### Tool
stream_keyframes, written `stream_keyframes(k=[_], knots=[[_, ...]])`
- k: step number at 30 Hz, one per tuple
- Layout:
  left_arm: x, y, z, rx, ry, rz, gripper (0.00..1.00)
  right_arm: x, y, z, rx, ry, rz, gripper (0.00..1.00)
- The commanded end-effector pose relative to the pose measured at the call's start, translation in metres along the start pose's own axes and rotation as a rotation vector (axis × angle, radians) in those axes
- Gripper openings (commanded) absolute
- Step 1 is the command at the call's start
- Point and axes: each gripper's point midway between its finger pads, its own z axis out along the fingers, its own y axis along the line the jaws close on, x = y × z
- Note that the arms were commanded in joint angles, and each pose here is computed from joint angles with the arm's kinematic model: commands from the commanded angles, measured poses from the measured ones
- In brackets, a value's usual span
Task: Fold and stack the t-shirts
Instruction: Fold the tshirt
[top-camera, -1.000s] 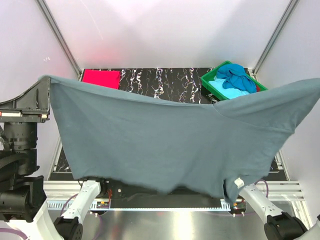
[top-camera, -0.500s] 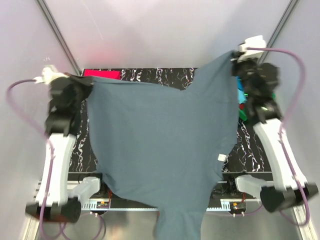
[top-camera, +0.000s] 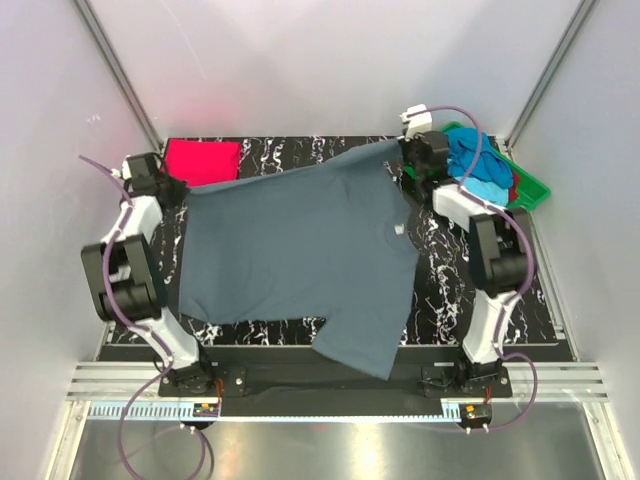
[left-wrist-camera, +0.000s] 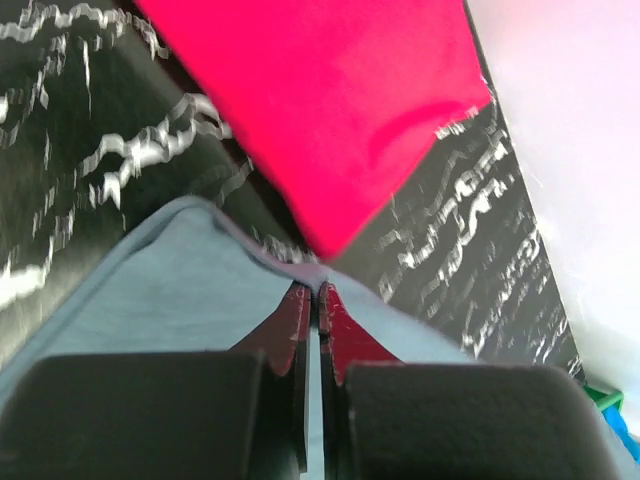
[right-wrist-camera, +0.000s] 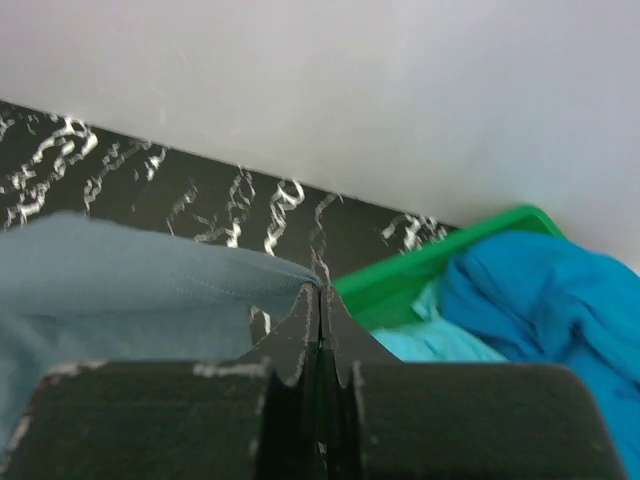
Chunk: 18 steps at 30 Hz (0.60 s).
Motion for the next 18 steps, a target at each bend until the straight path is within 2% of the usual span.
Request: stream_keyframes(k=[1,3,7,12,18], knots=[[-0.047,-0.064,0.002,0.254,-0.057,0.074,0.00,-0.072,-0.004,0.025,-0.027,-0.204,0.038,0.00],[-0.052,-0.067,0.015,0.268,-0.029,0.131,0.00,-0.073,0.004,0.033,-0.066,-0.205,0.034,0.00],[-0.052,-0.060,0.035,0.303,0.052,0.128,0.00,-0.054,0.015,0.038,-0.116,-0.158,0.044,0.00],[-0.051,-0.042,0.049,0.282,0.075,0.150,0.00,-0.048,0.017,0.021,-0.117,-0.107,0.082,0.00],[-0.051,-0.038,0.046,0.282,0.095,0.207,0.00,-0.050,0.025,-0.007,-0.128,-0.032,0.136,0.00]])
